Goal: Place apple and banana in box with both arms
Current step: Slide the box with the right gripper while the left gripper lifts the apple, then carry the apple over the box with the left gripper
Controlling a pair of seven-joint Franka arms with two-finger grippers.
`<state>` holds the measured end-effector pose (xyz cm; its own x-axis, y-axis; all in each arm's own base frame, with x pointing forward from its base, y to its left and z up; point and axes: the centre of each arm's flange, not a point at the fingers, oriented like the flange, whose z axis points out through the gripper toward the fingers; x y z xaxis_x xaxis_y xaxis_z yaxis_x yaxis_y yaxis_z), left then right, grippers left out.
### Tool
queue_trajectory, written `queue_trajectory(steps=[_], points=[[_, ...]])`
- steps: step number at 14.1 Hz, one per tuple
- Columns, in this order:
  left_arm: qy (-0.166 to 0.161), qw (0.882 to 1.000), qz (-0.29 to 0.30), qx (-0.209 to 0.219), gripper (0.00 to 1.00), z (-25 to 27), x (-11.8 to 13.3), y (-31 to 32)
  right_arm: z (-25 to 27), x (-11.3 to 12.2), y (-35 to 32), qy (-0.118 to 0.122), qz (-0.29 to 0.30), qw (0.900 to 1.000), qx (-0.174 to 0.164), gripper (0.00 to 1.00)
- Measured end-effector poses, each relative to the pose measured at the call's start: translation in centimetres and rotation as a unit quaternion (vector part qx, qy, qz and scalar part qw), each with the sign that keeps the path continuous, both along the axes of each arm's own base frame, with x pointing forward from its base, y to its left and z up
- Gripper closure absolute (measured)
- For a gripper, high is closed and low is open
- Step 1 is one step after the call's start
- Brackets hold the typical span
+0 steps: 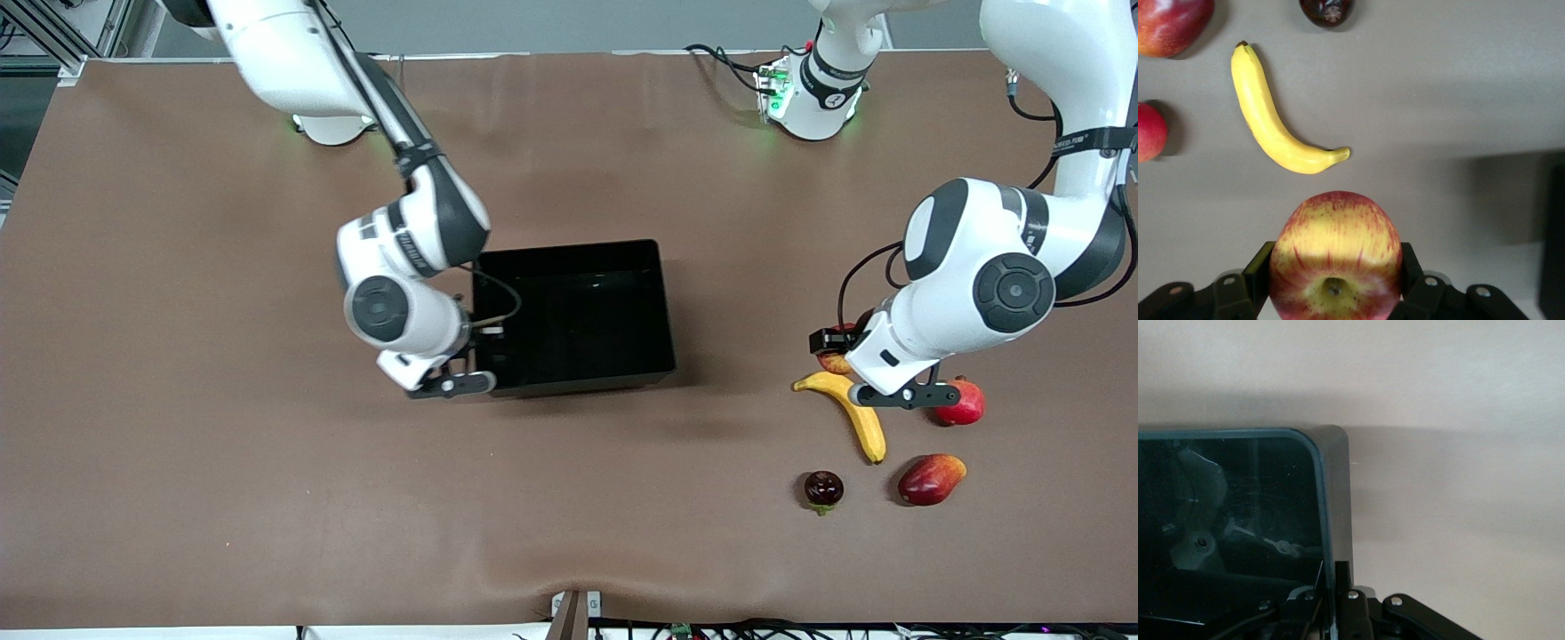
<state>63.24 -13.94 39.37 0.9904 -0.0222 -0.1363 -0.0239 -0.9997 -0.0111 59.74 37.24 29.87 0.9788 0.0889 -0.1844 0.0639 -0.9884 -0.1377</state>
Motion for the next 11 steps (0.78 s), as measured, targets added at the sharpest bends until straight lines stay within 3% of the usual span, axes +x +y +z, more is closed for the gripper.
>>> queue_trajectory(steps=[5, 11], points=[[0.004, 1.0, 0.015, 0.006, 0.23, -0.5, -0.9, -3.7, -2.6, -3.0, 5.8, -0.004, -0.02, 1.0, 0.018, 0.94], [0.021, 0.998, 0.047, 0.021, 0.23, -3.0, -3.1, -10.4, -4.7, -3.5, 7.7, -0.014, -0.055, 0.998, 0.012, 0.94]])
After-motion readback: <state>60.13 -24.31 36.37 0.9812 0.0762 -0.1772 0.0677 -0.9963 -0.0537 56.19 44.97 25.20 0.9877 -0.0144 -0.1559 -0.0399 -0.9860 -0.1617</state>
